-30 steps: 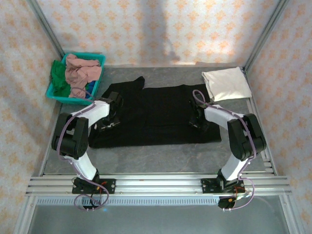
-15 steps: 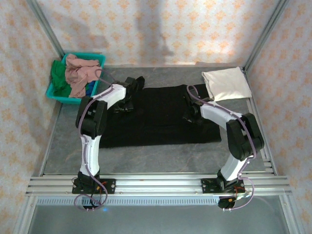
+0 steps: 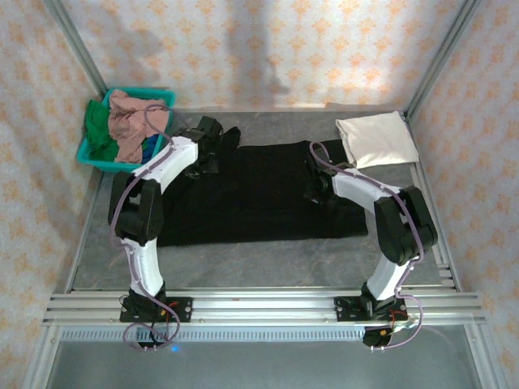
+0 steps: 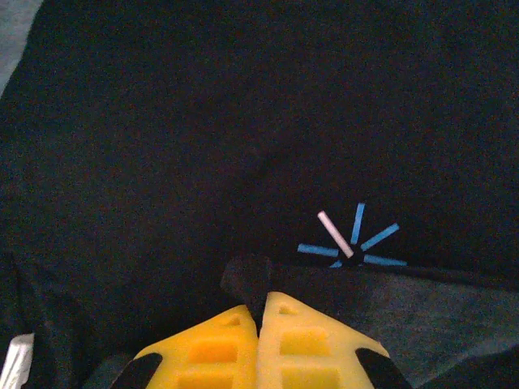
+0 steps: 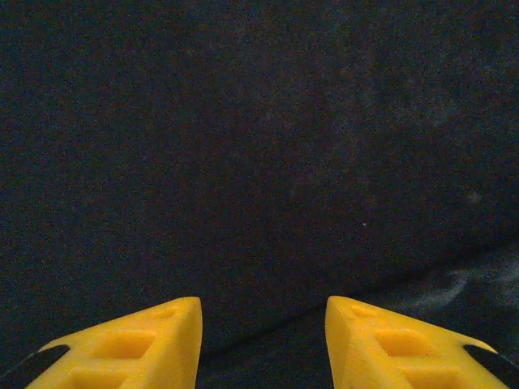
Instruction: Fold and stack the t-shirts
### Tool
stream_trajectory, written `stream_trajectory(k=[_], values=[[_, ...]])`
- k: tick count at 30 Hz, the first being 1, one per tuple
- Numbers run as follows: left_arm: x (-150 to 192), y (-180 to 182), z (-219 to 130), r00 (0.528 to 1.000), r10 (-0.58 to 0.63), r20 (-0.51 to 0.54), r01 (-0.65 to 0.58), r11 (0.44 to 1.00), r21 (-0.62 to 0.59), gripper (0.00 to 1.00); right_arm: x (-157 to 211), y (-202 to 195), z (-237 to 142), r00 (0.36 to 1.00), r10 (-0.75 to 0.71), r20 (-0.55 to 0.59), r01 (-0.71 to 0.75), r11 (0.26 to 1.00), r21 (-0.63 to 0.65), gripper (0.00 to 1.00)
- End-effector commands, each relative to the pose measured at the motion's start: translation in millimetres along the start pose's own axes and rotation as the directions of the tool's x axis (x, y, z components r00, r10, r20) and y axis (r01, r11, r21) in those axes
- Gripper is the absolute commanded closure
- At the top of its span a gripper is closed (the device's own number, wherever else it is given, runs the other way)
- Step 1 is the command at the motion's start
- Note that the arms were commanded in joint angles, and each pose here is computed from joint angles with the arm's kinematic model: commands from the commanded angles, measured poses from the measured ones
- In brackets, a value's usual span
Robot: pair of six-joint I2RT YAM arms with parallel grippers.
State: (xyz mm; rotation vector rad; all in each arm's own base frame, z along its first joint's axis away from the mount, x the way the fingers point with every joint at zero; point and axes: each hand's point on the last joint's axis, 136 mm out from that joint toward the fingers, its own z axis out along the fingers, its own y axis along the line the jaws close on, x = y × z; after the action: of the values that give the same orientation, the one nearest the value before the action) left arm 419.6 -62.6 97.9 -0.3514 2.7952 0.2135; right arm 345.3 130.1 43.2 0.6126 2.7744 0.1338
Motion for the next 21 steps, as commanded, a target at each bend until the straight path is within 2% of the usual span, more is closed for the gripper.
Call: stream_trajectory(k=[1,2,4,5,7,9,12,15,17,21], values=[[-6,13,-1,0.996,-0.068,0.052,0.067,0.998,0.018,1.0,-4,4,3,1.0,-0.008,0.008,0.008,1.0,0.0,0.56],[-7,16,1,0.995,-0.081,0.061,0.08,0.997,0.017,0.96,-3,4,4,1.0,-0.008,0.005,0.008,1.0,0.002,0.56],[-7,25,15,0.994,-0.103,0.04,0.103,0.995,-0.002,0.65,-4,4,5,1.0,-0.014,0.004,0.014,1.0,0.006,0.56],[-4,29,24,0.994,-0.105,0.01,0.105,0.994,-0.025,0.57,-5,4,4,1.0,-0.015,0.007,0.015,1.0,0.009,0.56],[-4,41,33,0.994,-0.105,-0.018,0.103,0.99,-0.093,0.57,-12,7,-3,0.999,-0.027,0.026,0.027,1.0,0.011,0.56],[-8,46,27,0.994,-0.107,0.001,0.106,0.987,-0.119,0.54,-21,11,-12,0.997,-0.039,0.059,0.039,0.999,0.004,0.56],[-15,46,5,0.992,-0.114,0.058,0.12,0.985,-0.122,0.34,-40,19,-21,0.992,-0.064,0.106,0.063,0.998,0.009,0.56],[-10,28,-18,0.991,-0.085,0.104,0.096,0.99,-0.104,0.31,-62,26,-16,0.988,-0.083,0.131,0.079,0.996,0.035,0.56],[4,13,-19,0.993,-0.065,0.094,0.073,0.994,-0.083,0.31,-79,31,-8,0.987,-0.087,0.135,0.082,0.996,0.04,0.56],[50,-11,14,0.995,-0.103,0.002,0.103,0.994,0.045,0.32,-112,38,16,0.988,-0.097,0.121,0.09,0.994,0.063,0.56]])
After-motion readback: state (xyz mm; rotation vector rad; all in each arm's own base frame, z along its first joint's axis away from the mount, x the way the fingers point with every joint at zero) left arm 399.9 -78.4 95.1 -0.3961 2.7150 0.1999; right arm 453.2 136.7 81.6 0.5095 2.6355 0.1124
